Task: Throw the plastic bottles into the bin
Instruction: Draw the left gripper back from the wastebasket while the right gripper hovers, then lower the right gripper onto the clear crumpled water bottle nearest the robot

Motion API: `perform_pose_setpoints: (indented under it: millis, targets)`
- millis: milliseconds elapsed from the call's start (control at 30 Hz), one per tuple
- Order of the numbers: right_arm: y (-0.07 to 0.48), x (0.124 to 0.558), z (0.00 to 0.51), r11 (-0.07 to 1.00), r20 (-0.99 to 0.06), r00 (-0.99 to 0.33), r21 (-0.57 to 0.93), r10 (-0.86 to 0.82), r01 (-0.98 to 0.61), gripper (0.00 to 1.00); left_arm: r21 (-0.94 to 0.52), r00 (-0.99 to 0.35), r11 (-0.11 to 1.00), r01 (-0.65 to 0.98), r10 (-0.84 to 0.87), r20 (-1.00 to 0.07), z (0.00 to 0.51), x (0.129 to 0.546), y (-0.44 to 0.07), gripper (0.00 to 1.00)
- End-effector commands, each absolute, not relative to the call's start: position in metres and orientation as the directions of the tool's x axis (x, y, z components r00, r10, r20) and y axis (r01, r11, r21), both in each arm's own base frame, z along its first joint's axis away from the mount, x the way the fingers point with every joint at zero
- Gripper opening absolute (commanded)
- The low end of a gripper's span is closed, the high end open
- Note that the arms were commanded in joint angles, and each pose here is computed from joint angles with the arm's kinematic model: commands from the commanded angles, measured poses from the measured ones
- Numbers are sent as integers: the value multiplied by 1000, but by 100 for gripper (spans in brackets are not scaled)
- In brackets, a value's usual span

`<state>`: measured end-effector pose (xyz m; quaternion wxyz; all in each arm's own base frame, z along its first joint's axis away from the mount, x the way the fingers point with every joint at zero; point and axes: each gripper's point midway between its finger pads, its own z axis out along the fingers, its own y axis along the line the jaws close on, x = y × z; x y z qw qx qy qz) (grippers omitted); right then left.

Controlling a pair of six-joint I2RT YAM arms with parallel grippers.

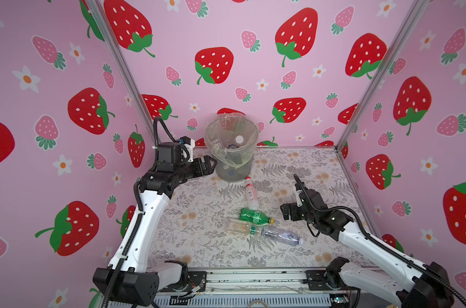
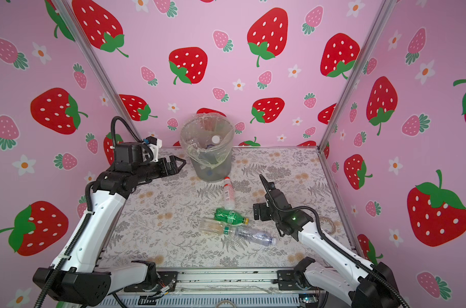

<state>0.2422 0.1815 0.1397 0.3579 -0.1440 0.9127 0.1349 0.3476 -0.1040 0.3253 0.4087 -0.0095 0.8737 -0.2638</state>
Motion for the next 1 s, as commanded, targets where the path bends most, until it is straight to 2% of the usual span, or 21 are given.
perform_pose_setpoints:
  millis: [0,600,967]
  targets:
    - [185,229,127,910,-659,-719,124,-222,-395,99,-464,-658,861,209,-227,-718,320,342,-102,99]
    - [214,175,91,863,-545,-746,76,-383,-499,99,-491,-729,862,126,-255,-635,249,302,-95,99]
    - [212,149,64,861,-463,-784,80,-414,-502,99,-469,-739,874,125,-233,-632,242,302,-92,99]
